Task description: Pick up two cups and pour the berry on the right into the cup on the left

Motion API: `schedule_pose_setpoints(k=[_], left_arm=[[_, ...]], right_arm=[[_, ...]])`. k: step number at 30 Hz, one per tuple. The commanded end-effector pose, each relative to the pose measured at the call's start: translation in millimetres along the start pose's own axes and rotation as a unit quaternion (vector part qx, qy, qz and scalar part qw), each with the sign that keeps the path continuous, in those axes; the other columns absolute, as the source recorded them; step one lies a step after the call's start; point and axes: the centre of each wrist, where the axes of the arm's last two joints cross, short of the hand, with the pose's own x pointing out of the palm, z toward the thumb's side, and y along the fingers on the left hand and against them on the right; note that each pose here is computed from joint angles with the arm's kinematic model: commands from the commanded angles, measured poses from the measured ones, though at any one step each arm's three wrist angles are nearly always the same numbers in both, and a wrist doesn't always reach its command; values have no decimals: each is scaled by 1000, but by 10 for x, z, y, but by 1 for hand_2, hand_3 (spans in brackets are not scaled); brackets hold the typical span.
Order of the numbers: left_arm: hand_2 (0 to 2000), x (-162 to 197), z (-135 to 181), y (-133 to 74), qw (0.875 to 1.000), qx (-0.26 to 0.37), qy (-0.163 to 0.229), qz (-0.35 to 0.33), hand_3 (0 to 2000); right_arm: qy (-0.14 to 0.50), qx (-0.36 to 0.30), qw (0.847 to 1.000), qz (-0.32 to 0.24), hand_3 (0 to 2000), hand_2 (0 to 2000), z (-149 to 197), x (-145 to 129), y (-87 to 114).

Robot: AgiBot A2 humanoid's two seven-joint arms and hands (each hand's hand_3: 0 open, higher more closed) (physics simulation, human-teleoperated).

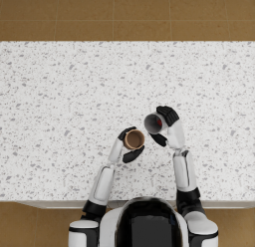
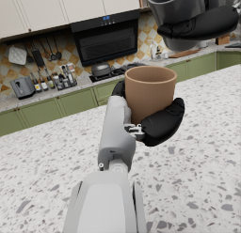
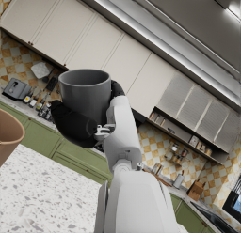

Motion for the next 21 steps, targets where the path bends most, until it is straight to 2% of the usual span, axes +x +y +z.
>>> schedule_pose_setpoints(k=[1,5,6,8,9,10,11,14,20,21], left_arm=[[2000,9,35,43,1000,7,-2,0,1280],[2000,21,-21,16,1000,-4,-3,-3,1280],[2000,22,19,74,1000,4,-4,-2,1280],[2000,28,-25,35,1000,-5,-4,-4,1280],[2000,26,15,96,1000,4,-6,-2,1280],[2000,31,-26,49,1000,-5,-5,-4,1280],[2000,16,13,93,1000,3,-6,0,1280],[2000,30,-38,63,1000,-7,-7,-2,1280],[2000,-1,-25,184,1000,-4,-11,7,1280],[2000,9,-58,129,1000,-10,-10,5,1280]], right_arm=[[14,-32,999,-10,1280,2000,171,-42,-67],[73,-41,996,-5,1280,2000,238,15,-80],[88,-41,995,-6,1280,2000,246,17,-89],[119,-41,992,-7,1280,2000,258,17,-91],[134,-43,990,-7,1280,2000,272,17,-92],[149,-41,988,-7,1280,2000,269,17,-92],[164,-41,986,-6,1280,2000,278,22,-88],[210,-47,977,-10,1280,2000,334,20,-77],[298,-56,953,-21,1280,2000,443,8,-40],[313,-58,948,-23,1280,2000,458,12,-28]])
